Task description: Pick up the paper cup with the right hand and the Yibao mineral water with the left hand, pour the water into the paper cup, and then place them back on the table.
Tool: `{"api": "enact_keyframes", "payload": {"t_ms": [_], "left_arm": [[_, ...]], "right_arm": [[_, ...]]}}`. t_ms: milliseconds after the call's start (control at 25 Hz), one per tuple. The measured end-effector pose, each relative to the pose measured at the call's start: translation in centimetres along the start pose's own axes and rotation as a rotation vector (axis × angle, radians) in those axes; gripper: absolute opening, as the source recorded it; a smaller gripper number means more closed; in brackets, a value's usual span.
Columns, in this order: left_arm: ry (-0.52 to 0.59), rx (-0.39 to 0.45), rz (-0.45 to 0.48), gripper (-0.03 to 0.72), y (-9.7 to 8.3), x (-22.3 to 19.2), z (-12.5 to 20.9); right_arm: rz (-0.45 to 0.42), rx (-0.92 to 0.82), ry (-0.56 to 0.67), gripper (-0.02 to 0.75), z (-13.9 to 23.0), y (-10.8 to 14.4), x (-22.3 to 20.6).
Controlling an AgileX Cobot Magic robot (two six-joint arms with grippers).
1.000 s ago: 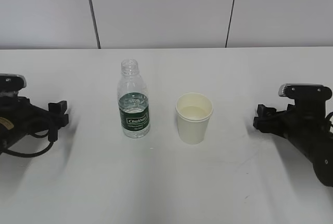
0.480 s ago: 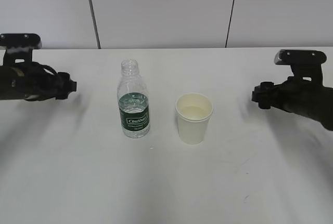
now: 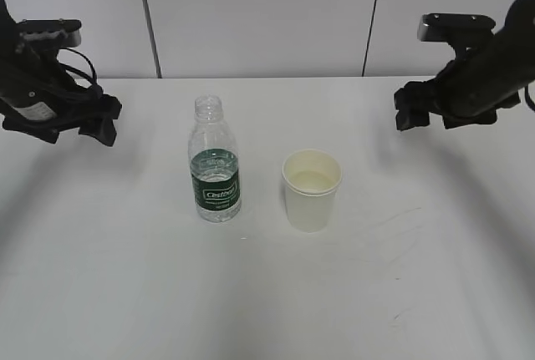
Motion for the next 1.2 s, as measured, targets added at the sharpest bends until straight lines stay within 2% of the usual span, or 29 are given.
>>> {"api": "enact_keyframes", "payload": {"t_ms": [320,640,960,1200], "left_arm": [[0.227,0.001,0.04,0.538,-0.2,1.9,1.0],[0.411,0.002,0.072,0.531,-0.5,3.1,2.7],[0.438,0.006,0.074,0.531,-0.3,3.9,2.4],[0.447,0.054,0.066,0.531,1.3,4.4,3.4]], "right_arm": [[0.024,0.039,0.225,0.594,-2.0,0.9,3.7],[0.056,0.04,0.484,0.594,-0.1,0.7,5.8],[0.049,0.032,0.504,0.594,0.0,0.9,6.1],[0.042,0.026,0.508,0.594,0.4,0.9,6.6]]}}
Point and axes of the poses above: a point on each arm's last joint axis where the gripper is mounted, x pointing back along that axis away from the gripper, y along the wrist's bending axis when the last joint is at zero, z = x × y, the point moved 3 cm from there along -x, pointing out along that axis toward the gripper, and after that the axes turned 10 degrees about -x, right-handed, at the moved point
